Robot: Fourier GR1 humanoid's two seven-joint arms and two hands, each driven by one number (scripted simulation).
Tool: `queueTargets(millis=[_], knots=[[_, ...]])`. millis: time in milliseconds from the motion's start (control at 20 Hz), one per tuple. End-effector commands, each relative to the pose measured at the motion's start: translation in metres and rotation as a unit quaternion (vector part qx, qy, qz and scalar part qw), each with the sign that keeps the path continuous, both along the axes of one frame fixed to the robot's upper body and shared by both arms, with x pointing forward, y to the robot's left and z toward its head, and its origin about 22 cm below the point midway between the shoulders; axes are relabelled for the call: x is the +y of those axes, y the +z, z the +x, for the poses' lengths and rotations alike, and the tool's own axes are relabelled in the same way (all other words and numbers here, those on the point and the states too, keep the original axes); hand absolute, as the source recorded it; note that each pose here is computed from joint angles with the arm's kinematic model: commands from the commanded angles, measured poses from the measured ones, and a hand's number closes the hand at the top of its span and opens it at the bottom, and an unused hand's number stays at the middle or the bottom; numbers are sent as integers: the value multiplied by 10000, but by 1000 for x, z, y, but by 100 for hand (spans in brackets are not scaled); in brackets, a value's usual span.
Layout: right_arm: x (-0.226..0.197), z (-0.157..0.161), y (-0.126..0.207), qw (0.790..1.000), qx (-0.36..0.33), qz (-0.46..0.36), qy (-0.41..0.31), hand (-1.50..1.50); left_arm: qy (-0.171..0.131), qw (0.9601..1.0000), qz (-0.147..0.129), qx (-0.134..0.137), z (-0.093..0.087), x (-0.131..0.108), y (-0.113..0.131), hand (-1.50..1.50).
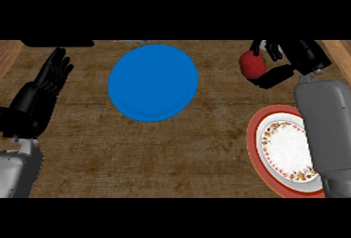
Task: Pick the tomato from the plate and place it in the plate
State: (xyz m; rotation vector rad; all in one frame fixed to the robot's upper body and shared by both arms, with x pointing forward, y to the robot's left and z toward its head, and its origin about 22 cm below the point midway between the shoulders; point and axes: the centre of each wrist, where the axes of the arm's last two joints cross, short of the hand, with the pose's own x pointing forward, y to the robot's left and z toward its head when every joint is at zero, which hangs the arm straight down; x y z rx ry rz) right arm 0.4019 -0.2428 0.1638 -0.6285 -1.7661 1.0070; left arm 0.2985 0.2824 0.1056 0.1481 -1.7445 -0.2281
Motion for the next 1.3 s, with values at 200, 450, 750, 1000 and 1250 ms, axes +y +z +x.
queueTargets(millis=[200,450,750,1000,1250], knots=[[73,4,14,9986,46,276,457,150,-87,10000,-34,1,-16,5,-3,0],[144,9,30,9970,300,417,585,150,-130,9999,-26,64,6,-6,-11,0],[176,24,13,9960,633,489,388,150,-257,9996,13,-88,-13,-10,8,0],[201,30,-11,9979,606,160,140,150,-359,9992,44,-150,8,-21,6,0],[212,37,-11,9983,556,-179,35,150,-468,9989,-45,-83,8,-21,-14,0]])
